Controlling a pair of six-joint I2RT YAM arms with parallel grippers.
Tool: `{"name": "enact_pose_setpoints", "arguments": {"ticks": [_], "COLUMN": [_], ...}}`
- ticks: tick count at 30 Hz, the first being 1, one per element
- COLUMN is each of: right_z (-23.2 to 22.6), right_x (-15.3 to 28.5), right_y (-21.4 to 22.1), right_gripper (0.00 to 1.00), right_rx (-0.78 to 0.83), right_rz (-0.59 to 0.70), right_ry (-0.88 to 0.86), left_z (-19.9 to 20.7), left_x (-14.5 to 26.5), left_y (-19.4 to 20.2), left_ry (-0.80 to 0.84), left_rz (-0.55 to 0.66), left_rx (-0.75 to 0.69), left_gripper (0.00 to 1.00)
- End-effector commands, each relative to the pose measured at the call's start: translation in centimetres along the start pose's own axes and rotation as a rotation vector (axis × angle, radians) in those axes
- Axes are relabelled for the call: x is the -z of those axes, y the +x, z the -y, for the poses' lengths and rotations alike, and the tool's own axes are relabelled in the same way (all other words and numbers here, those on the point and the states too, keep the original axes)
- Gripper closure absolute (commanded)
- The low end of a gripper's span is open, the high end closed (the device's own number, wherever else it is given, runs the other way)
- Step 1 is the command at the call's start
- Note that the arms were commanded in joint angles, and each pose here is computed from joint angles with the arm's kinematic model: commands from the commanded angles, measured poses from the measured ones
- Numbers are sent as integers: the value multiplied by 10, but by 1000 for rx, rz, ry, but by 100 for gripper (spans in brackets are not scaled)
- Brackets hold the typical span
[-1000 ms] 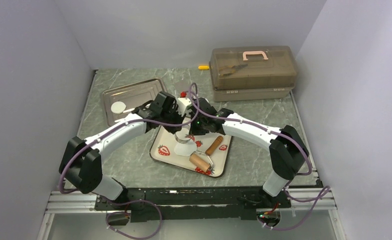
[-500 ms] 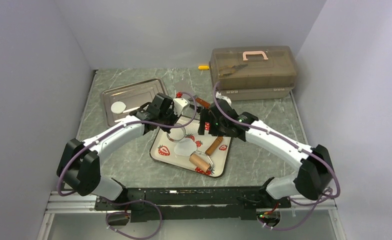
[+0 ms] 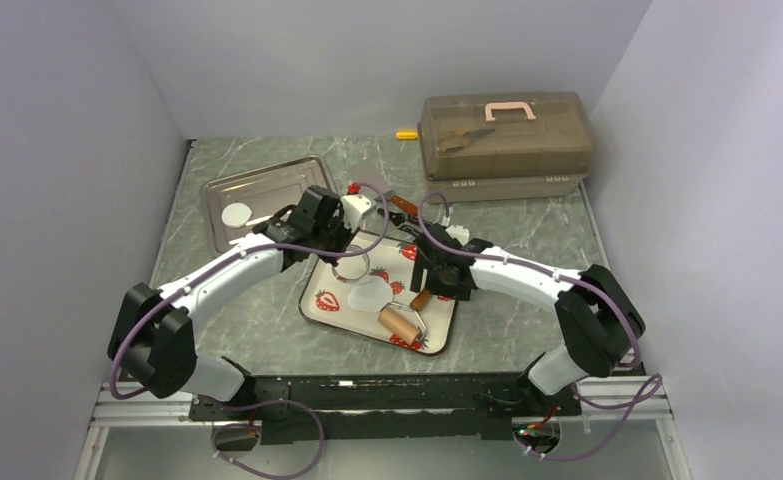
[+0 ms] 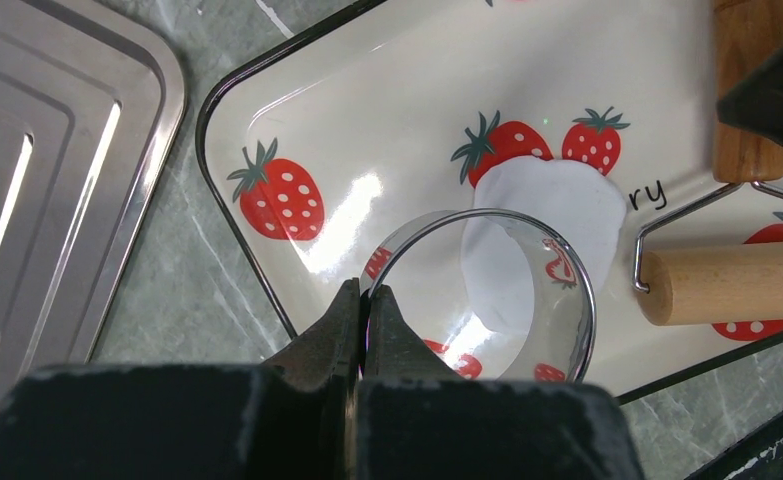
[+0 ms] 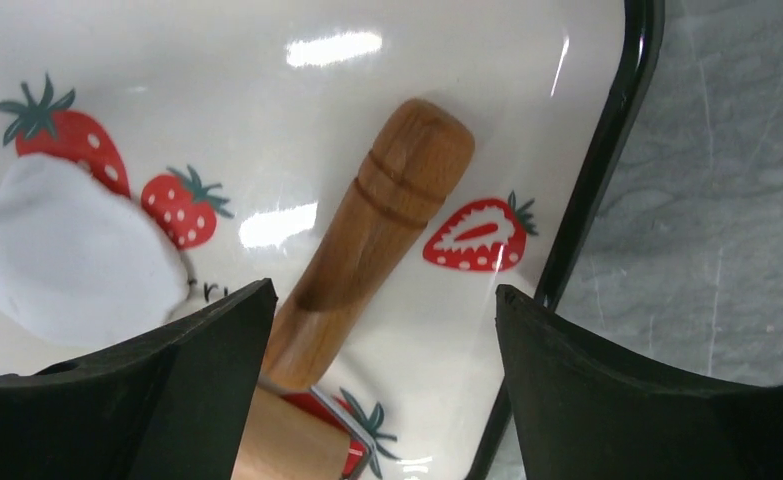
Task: Roll out the dumpling wrappers from the dough
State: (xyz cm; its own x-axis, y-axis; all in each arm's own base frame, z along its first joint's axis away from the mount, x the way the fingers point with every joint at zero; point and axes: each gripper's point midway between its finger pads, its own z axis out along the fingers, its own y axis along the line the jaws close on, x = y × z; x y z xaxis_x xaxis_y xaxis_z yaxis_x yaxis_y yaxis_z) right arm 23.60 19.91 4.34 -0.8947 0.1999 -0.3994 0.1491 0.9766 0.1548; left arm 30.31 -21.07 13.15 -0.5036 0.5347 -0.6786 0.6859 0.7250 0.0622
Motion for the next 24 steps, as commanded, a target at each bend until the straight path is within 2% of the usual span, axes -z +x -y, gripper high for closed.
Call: {"name": "enact_pose_setpoints", "arguments": {"ticks": [1, 7, 9, 14, 16, 17, 21, 24], "right_z": [-16, -9, -1, 7, 2, -2, -17, -2], "right_x": [-10, -35, -42, -38, -31, -24, 21, 52], "right_y": [-24, -17, -17, -35, -44, -50, -78, -97], "right_gripper": [20, 53, 59, 81, 97, 100, 100, 100], "right_rx": [-51, -72, -86, -142, -154, -150, -114, -143], "right_rz": [66, 28, 22, 59, 55, 61, 119, 181], "right_ry": [-37, -23, -3, -24, -75, -100, -197, -217], "left_z": [-3, -8, -10, -11, -11, -10, -5, -3], "left_x": [11, 12, 12, 13, 13, 13, 11, 11], "left_y": [-14, -17, -17, -15, -15, -15, -12, -12], "left_ry": [9, 4, 4, 13, 15, 20, 48, 58], "left_rz": [70, 76, 78, 78, 77, 76, 75, 73], "left_rx": [6, 17, 27, 39, 42, 44, 59, 61], "left_gripper": [100, 100, 100, 100, 100, 100, 100, 100]}}
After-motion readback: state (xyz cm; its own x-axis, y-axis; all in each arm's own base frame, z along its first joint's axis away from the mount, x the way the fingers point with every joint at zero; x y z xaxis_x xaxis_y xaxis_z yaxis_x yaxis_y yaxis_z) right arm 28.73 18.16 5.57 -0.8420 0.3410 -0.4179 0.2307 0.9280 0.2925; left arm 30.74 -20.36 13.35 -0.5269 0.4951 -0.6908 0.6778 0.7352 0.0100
